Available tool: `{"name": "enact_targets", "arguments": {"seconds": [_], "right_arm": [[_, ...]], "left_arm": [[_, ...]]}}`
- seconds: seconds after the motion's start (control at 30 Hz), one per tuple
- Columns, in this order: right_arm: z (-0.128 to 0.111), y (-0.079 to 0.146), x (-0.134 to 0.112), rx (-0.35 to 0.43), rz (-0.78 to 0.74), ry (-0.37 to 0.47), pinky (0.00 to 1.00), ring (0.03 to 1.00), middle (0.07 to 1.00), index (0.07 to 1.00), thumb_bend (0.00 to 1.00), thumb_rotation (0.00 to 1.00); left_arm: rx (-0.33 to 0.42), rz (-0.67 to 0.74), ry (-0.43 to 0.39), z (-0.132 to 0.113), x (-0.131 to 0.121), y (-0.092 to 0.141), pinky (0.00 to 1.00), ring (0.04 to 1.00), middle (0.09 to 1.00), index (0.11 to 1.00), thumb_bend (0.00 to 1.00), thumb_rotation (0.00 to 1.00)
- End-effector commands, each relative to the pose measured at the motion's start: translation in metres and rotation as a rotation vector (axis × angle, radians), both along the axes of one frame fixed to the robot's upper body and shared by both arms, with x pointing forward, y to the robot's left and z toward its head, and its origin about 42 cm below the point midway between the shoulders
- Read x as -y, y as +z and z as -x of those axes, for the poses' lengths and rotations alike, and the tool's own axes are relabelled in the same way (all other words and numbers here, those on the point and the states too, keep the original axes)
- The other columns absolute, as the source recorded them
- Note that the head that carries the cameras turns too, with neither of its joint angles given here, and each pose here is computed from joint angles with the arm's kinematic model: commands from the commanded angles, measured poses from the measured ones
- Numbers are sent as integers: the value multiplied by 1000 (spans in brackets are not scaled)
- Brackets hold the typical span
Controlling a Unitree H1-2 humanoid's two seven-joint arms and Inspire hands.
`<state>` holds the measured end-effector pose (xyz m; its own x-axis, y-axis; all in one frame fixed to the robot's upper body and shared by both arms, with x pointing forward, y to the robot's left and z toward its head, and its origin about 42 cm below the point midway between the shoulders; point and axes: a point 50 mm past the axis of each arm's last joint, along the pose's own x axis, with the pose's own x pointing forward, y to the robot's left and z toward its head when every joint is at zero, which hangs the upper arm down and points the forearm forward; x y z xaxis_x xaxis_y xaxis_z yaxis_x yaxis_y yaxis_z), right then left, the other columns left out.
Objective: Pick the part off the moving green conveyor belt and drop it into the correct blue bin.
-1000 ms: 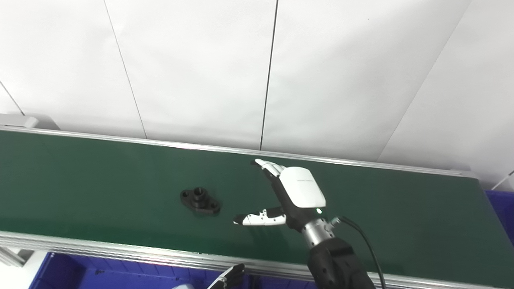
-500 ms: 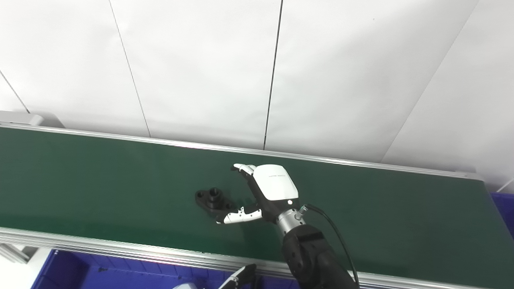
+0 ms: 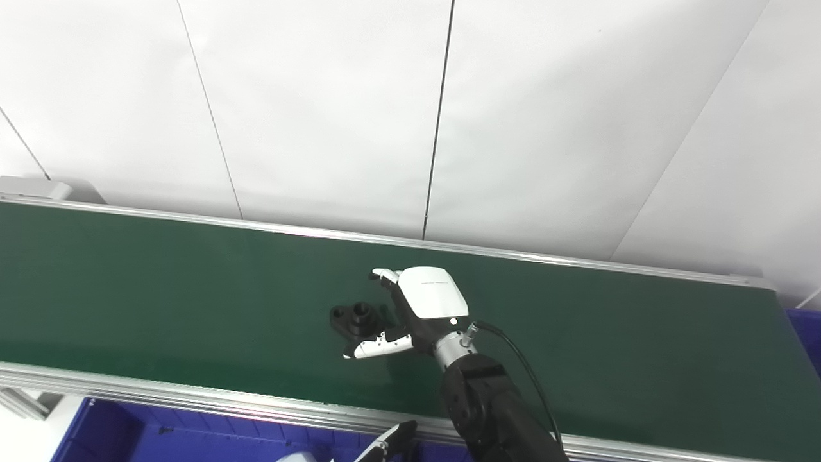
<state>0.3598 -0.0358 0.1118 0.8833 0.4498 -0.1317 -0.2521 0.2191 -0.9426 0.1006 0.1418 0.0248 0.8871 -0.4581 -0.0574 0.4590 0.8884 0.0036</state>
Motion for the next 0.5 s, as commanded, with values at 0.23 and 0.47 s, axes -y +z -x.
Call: {"name": "enact_targets", "arguments": {"seconds": [0.23, 0.47], "right_arm": [[-10, -8, -3, 53, -24, -8, 196, 267, 386, 722, 796, 590], [-5, -24, -3, 92, 25, -5, 141, 201, 294, 547, 601, 508]], "left_arm": [[39, 6, 7, 1, 3, 11, 849, 927, 941, 921, 830, 684], [40, -4, 2, 2, 3, 12, 867, 936, 945, 927, 817, 683]]}}
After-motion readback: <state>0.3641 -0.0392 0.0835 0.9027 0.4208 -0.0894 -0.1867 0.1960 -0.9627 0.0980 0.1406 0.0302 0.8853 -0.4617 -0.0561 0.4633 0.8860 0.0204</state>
